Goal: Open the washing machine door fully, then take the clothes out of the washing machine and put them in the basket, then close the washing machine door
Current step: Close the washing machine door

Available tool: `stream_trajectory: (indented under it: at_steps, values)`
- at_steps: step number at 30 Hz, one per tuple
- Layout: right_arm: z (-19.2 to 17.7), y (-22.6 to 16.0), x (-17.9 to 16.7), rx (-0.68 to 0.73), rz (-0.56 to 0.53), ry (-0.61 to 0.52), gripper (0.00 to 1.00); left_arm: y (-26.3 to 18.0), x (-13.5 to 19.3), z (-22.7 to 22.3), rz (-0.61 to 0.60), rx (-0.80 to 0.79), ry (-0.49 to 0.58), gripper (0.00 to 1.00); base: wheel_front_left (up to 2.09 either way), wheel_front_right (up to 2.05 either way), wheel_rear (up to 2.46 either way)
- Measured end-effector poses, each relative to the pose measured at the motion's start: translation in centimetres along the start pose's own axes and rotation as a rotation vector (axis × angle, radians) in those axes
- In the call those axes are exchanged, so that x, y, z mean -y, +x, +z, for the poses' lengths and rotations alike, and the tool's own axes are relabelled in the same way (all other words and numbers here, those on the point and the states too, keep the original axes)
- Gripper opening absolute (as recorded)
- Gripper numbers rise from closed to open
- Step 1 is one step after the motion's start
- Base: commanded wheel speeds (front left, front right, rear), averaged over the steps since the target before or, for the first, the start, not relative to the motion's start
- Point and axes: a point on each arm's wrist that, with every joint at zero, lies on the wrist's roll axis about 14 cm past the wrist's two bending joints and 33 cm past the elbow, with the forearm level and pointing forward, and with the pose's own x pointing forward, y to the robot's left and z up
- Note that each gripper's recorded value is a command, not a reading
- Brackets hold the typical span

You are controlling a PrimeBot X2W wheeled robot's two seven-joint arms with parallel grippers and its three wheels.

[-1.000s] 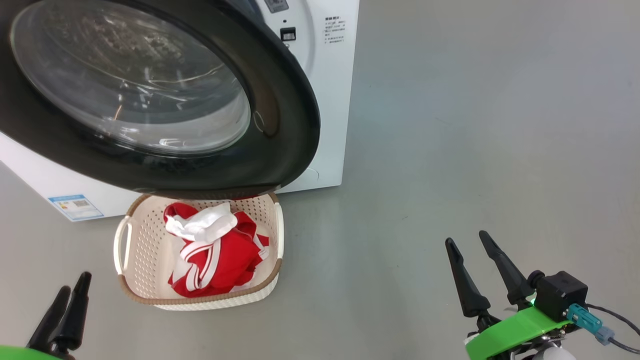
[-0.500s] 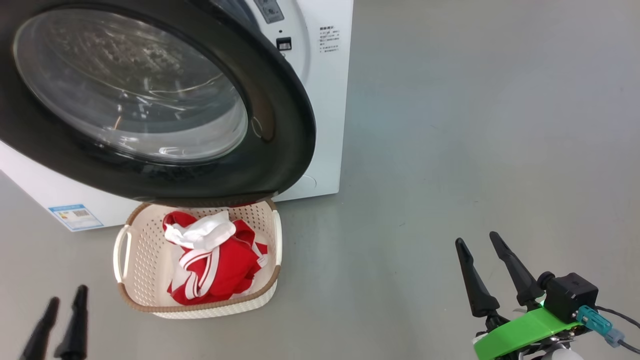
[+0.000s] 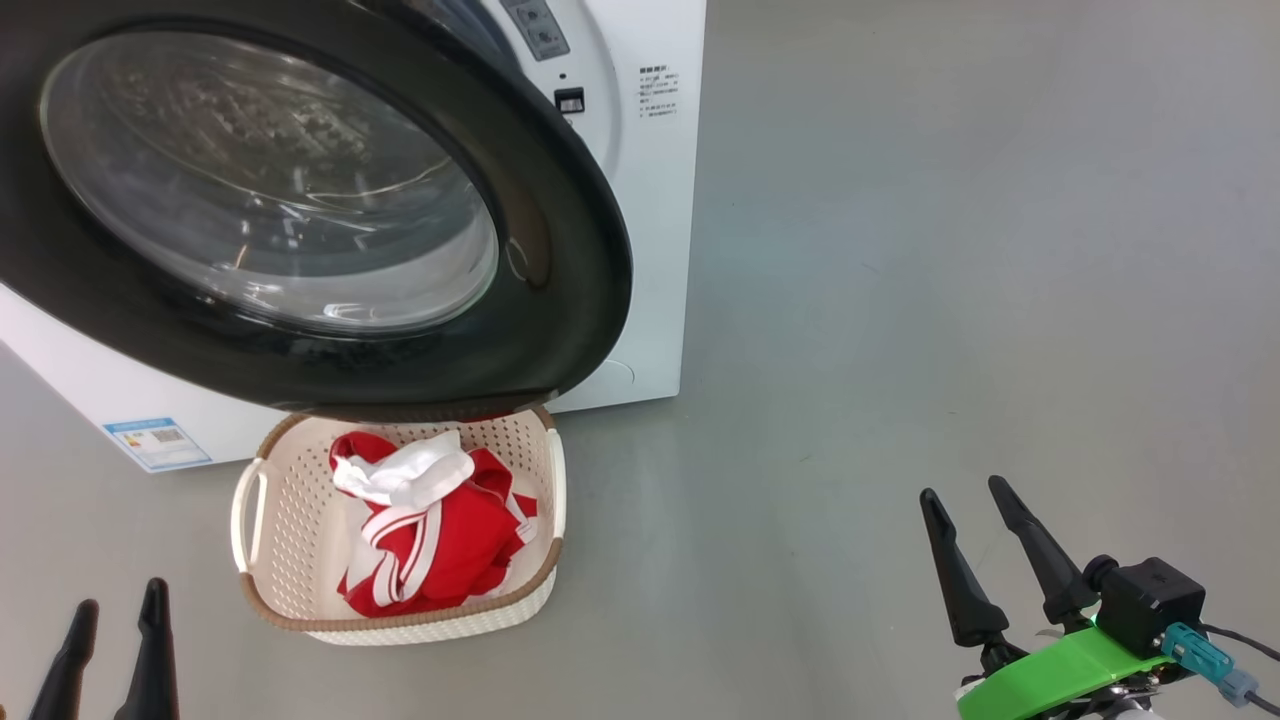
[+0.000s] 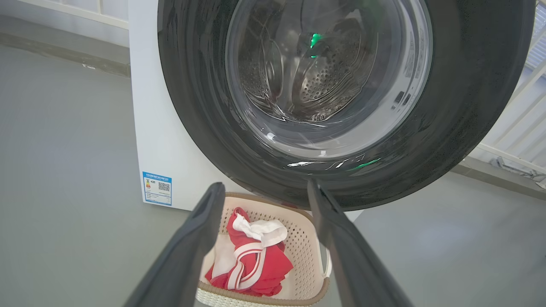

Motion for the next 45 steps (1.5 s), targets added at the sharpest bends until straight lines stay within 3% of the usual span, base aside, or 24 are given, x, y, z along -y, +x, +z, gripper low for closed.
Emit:
stream_trajectory:
  at_steps: [8,17,45]
  values:
    - [0.0,0.0,0.2,0.001,-0.006,0.0,1.0,0.0,0.7,0.4,-0.006,0.032,0.095,1.0,0.0,0.0,0.0]
    - [0.2,0.0,0.3,0.005,-0.008,0.0,1.0,-0.5,1.0,0.3,0.018,0.051,0.133,1.0,0.0,0.0,0.0]
    - [0.4,0.3,0.3,0.014,-0.009,0.001,1.0,-1.1,0.6,0.0,0.056,0.057,0.145,1.0,0.0,0.0,0.0]
